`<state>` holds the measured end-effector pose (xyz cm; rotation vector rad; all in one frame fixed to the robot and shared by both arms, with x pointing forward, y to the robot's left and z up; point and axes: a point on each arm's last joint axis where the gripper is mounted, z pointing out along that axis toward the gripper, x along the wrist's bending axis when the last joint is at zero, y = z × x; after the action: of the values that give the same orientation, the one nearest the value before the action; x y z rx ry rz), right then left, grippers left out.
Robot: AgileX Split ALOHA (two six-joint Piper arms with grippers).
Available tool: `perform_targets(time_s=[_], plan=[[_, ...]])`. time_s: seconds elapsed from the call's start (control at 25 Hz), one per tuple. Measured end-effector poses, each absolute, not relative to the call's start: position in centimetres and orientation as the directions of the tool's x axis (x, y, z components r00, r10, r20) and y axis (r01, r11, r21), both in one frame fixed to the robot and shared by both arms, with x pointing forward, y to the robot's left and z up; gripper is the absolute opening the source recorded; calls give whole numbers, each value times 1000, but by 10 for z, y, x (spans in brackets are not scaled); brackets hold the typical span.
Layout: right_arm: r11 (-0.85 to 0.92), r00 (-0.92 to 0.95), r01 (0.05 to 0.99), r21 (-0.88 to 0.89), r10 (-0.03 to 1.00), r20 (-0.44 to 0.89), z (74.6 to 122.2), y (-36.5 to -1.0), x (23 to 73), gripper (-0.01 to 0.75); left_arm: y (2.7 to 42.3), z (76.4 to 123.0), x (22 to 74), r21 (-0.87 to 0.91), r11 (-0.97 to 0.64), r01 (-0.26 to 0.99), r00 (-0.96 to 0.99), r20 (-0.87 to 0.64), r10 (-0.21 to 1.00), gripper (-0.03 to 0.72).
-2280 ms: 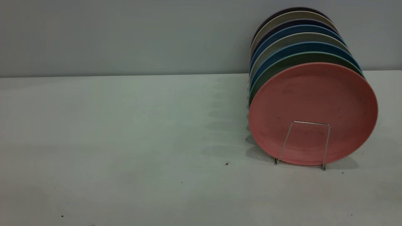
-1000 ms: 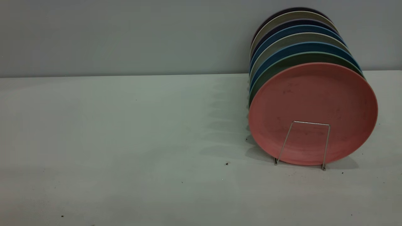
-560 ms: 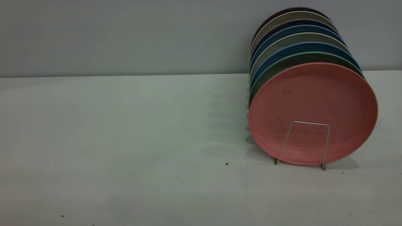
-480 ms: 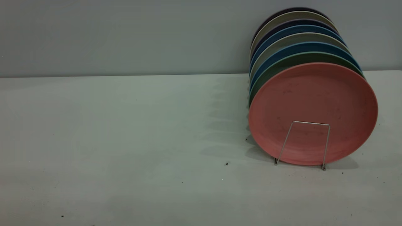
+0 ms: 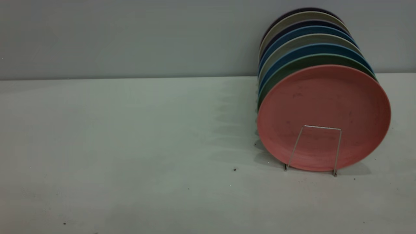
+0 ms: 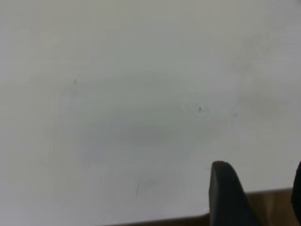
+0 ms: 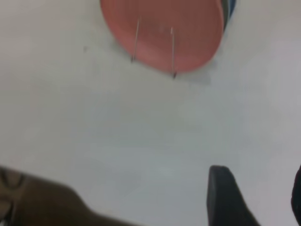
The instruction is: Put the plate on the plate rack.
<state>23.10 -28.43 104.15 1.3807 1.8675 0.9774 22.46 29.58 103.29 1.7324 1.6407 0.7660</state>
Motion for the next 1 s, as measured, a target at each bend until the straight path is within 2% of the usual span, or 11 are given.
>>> perform_targets(time_s=[1.0], plan=[[181, -270, 494, 850, 962, -48, 1041, -284, 228, 357, 296, 1032, 222, 783, -57, 619, 99, -5, 995, 370]])
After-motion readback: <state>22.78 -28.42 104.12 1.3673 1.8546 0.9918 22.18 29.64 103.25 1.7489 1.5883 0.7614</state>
